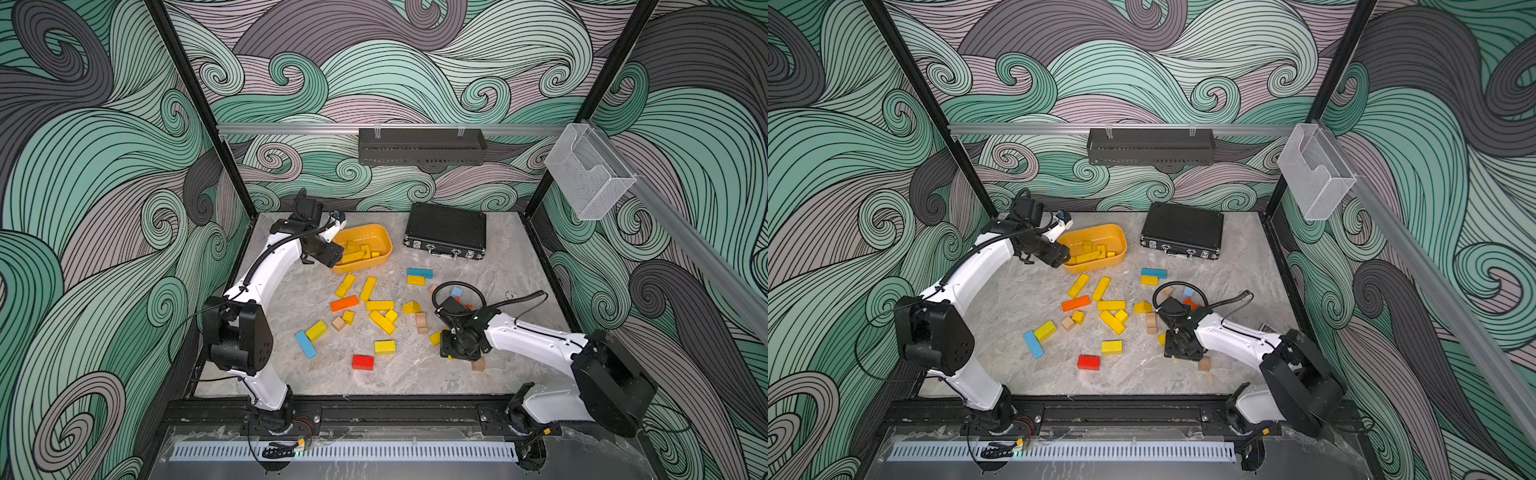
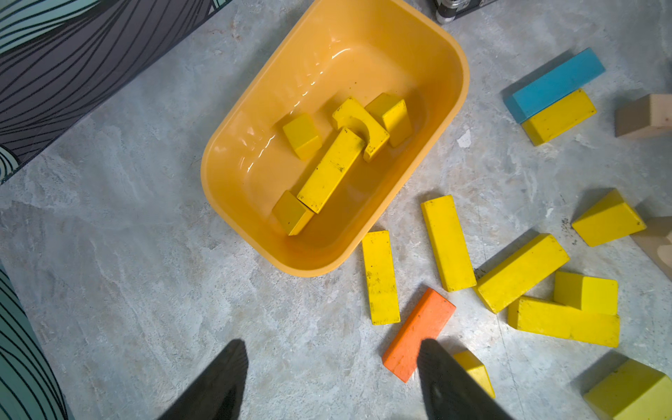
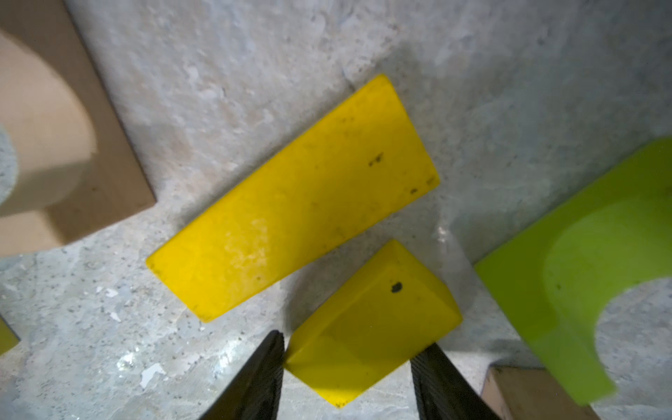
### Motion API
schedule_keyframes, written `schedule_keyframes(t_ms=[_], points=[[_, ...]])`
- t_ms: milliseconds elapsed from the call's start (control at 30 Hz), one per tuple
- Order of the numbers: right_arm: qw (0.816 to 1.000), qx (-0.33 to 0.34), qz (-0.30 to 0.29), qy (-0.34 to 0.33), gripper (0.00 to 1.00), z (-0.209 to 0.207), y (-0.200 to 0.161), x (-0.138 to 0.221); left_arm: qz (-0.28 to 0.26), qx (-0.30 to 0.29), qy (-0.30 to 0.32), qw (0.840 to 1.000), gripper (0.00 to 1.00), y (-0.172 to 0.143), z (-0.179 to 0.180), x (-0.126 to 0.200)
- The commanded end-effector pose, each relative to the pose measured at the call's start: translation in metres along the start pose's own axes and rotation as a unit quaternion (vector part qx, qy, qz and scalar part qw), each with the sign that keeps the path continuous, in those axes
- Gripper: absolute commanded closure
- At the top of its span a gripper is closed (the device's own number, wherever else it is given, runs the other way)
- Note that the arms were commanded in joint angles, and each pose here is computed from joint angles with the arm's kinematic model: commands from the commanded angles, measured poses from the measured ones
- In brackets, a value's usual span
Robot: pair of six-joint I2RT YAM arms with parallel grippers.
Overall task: Pick out the yellow building blocks
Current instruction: Pick up the building block from the center of the board.
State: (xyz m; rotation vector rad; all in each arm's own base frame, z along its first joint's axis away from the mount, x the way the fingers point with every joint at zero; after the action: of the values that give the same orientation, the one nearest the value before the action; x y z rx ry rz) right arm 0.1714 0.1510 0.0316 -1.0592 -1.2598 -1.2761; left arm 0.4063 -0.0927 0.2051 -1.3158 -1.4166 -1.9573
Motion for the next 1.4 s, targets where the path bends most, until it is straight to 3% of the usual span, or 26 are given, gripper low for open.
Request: schedule_keyframes(t_ms=[0, 200, 700, 1067, 1133, 1167, 1200, 1367], points=[[1.0, 0.015, -0.014, -0.016, 0.43, 0.001, 0.013, 0.003, -0.016, 0.008, 0.015, 1.0, 0.25, 0.006, 0.006, 0.01], [0.999, 0.038, -0.011, -0.027, 0.44, 0.006, 0.023, 0.001, -0.008, 0.009, 0.001, 1.0, 0.25, 0.001, 0.001, 0.01], [0.997, 0.054, 0.021, -0.057, 0.58, -0.011, 0.005, -0.012, 0.004, -0.003, -0.041, 0.999, 0.27, -0.015, -0.017, 0.02], [0.995, 0.072, 0.03, -0.061, 0.76, -0.014, -0.001, -0.015, -0.019, 0.004, -0.04, 0.999, 0.27, -0.016, -0.022, 0.046], [0.995, 0.076, 0.027, -0.054, 0.84, -0.012, 0.0, -0.013, -0.026, 0.004, -0.036, 0.999, 0.26, -0.016, -0.022, 0.051], [0.995, 0.077, 0.025, -0.05, 0.85, -0.011, 0.001, -0.011, -0.028, 0.005, -0.033, 0.999, 0.25, -0.016, -0.022, 0.052], [0.995, 0.08, 0.023, -0.046, 0.87, -0.009, 0.002, -0.008, -0.029, 0.01, -0.026, 0.999, 0.17, -0.018, -0.02, 0.054], [0.994, 0.106, -0.001, -0.024, 0.89, 0.002, 0.014, 0.016, -0.012, 0.003, -0.023, 1.0, 0.16, -0.035, -0.023, 0.052]])
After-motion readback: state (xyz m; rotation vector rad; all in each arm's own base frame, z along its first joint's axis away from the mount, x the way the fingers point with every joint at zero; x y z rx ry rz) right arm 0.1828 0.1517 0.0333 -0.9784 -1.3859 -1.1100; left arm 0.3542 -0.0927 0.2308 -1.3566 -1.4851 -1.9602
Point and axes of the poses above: each gripper's point midway between its finger pads, its own x axis back along the fingers, its own z axis along the line the jaws close on, y = z × x, the point moved 2 cm from there along x, back along the fingers, and after that the axes turned 7 degrees about x, right-handed, at the moved point
